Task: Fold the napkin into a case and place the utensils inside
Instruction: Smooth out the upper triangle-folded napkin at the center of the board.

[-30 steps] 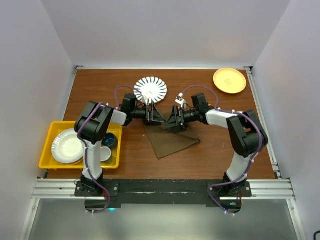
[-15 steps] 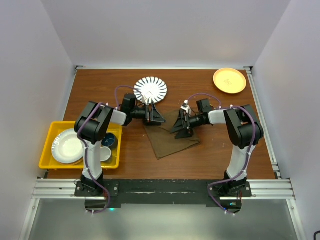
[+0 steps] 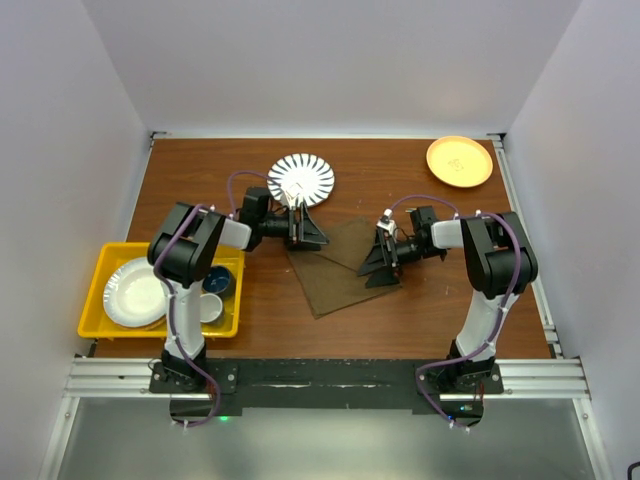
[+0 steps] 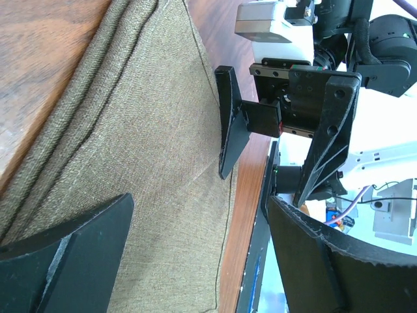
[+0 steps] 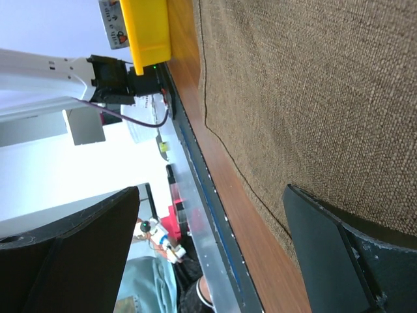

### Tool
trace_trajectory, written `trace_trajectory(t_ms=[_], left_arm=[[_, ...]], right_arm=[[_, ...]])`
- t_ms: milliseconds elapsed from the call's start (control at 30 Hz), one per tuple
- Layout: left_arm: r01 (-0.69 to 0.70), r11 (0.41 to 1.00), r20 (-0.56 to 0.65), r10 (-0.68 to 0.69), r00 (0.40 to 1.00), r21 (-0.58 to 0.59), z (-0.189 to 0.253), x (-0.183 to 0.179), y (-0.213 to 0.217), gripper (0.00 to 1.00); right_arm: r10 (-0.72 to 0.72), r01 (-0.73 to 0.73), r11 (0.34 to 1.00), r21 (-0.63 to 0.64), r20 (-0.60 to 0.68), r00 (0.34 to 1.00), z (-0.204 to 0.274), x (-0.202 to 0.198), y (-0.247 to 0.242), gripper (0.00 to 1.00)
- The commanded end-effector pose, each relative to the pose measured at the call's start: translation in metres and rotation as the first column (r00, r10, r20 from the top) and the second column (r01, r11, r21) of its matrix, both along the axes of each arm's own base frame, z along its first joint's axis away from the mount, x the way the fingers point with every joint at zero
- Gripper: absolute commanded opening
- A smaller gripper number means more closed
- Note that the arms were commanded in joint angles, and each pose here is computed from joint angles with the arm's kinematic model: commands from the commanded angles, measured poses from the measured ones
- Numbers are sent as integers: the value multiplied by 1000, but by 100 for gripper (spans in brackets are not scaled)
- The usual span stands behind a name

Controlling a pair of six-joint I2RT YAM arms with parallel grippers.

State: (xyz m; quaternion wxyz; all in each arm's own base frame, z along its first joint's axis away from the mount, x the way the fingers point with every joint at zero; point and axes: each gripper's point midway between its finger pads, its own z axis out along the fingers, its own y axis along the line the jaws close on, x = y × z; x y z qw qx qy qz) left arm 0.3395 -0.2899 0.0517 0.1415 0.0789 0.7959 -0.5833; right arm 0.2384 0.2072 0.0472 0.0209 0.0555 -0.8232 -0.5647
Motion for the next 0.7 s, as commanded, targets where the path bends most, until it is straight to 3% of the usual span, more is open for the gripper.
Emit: trace_trajectory(t_ms=[0, 167, 367, 467, 667], left_arm=[[-93, 989, -100, 105, 989, 117, -50, 1, 31, 91], [-60, 996, -42, 63, 997, 72, -28, 5, 26, 92], [-2, 1000, 129, 2, 992, -3, 49, 13, 14, 93], [-9, 1000, 138, 9, 990, 2, 55, 20, 14, 93], [-32, 999, 78, 29, 997, 37, 24, 25, 16, 92]], right_arm=[[10, -21, 984, -175, -59, 998, -41, -22, -21, 98], [9, -18, 981, -193, -48, 999, -43, -21, -22, 98], [6, -9, 979, -204, -14, 1000, -36, -16, -22, 98], [5, -8, 978, -210, -19, 1000, -38, -15, -23, 98], [6, -11, 977, -214, -25, 1000, -40, -14, -23, 98]])
